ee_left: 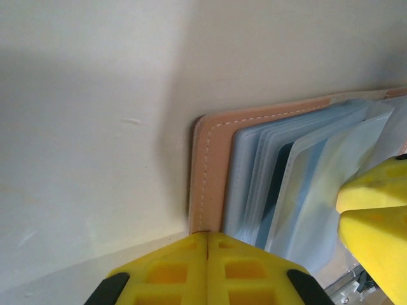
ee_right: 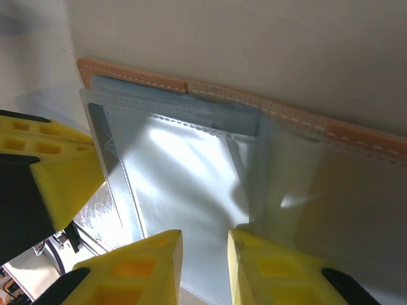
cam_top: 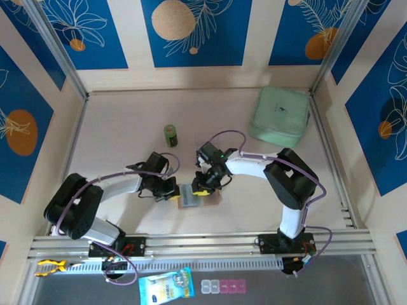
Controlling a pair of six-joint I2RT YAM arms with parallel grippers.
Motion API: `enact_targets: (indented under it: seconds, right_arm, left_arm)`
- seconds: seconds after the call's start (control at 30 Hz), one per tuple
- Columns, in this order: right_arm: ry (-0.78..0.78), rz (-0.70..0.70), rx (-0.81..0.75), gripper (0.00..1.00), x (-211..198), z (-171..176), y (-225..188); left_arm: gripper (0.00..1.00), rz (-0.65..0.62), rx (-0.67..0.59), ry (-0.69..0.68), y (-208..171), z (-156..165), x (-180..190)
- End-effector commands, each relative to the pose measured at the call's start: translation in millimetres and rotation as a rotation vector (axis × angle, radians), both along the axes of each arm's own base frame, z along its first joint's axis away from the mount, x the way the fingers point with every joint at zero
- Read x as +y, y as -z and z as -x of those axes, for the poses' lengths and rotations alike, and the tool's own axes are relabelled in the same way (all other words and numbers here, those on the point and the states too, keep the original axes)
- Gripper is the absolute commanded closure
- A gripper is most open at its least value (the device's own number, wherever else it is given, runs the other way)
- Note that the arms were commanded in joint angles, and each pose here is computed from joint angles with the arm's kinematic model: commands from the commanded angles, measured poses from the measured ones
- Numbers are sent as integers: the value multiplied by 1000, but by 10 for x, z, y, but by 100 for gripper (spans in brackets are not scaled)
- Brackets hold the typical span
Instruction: Take the credit cards out of the card holder
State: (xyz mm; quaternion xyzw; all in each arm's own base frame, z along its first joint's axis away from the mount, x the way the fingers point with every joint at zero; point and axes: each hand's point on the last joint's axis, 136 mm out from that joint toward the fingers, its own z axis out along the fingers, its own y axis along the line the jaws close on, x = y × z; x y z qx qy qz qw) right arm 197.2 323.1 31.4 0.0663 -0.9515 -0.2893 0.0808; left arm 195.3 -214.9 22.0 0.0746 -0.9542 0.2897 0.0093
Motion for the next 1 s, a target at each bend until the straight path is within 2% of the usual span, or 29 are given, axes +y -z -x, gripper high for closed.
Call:
enact_targets:
  seconds: [0.0,0.3,0.5,0.97]
  right_arm:
    - [-6,7,-3,74,-70,38,-26]
    - [4,0,-1,77,-93,36,-12]
    - [16,-4,3,80,-109,33,5]
    - [25,-24,0,85,-125,33,-12]
  left_arm:
    - [92,-9,-35,10,-157,-41,-5]
    - [89,66,-59,-6,-392,-97,-138]
    - [80,121,-57,1,-453,-98,-305]
    - [74,111,-4,20,-224,-9,-468]
